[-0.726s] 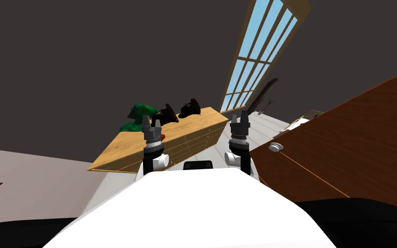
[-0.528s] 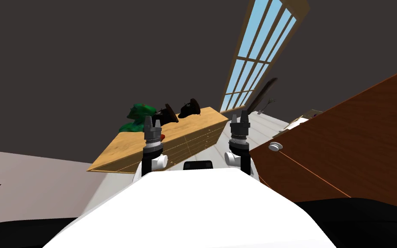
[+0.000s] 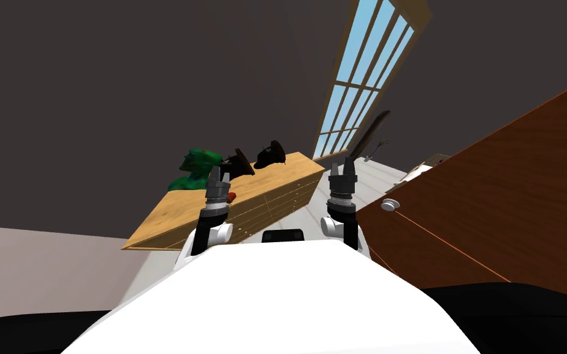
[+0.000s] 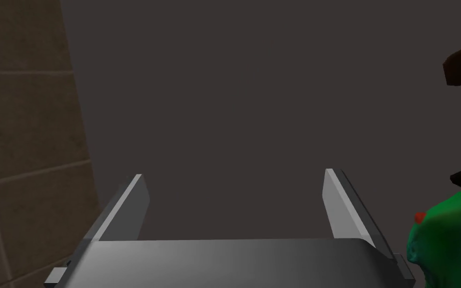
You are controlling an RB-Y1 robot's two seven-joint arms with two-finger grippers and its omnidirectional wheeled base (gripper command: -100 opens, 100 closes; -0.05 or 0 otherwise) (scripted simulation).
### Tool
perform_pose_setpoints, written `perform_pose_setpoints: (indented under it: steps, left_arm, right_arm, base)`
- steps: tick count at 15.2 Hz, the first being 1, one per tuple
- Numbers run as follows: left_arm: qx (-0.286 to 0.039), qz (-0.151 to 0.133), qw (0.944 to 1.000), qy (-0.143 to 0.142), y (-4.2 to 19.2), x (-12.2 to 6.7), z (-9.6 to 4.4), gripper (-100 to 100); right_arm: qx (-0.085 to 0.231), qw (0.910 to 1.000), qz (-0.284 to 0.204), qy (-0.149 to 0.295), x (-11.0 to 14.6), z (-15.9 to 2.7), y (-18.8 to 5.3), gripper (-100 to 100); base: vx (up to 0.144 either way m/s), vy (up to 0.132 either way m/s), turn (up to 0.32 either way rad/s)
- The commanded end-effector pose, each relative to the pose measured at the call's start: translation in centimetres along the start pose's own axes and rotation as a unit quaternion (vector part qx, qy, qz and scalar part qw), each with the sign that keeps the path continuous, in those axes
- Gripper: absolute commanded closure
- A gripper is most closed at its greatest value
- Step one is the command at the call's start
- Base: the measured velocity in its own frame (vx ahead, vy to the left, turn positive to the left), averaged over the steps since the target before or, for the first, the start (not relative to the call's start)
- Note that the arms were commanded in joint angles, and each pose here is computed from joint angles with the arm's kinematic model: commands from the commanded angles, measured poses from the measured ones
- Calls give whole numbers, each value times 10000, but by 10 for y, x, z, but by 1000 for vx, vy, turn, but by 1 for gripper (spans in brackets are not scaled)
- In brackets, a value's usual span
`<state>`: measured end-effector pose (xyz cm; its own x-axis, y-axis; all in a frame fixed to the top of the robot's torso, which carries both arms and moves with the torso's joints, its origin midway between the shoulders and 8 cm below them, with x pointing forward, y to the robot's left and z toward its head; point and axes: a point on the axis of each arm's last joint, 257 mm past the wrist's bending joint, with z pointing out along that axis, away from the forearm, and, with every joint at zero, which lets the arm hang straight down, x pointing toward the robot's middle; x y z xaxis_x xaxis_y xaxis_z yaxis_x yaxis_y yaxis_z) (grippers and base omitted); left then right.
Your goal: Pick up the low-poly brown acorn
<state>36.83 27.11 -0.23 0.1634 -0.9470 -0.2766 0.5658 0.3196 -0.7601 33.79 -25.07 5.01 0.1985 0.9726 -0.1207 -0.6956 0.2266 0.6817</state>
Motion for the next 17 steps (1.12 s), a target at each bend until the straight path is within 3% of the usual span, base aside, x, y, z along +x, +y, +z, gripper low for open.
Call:
perform_pose_setpoints:
  steps: [1, 6, 17]
  left_arm:
    - [-234, 21, 9997, 107, 12, -3, 0, -100]
    - [-621, 22, 9979, 207, 31, -10, -2, -100]
    - [-1558, -73, 9874, 254, 73, -28, -11, -100]
  right_arm:
    - [0, 10000, 0, 0, 0, 0, 0, 0]
    - [0, 10000, 0, 0, 0, 0, 0, 0]
    - [0, 10000, 0, 0, 0, 0, 0, 0]
  base:
    - [-17, 49, -105]
    - [-21, 58, -81]
    - [-23, 53, -83]
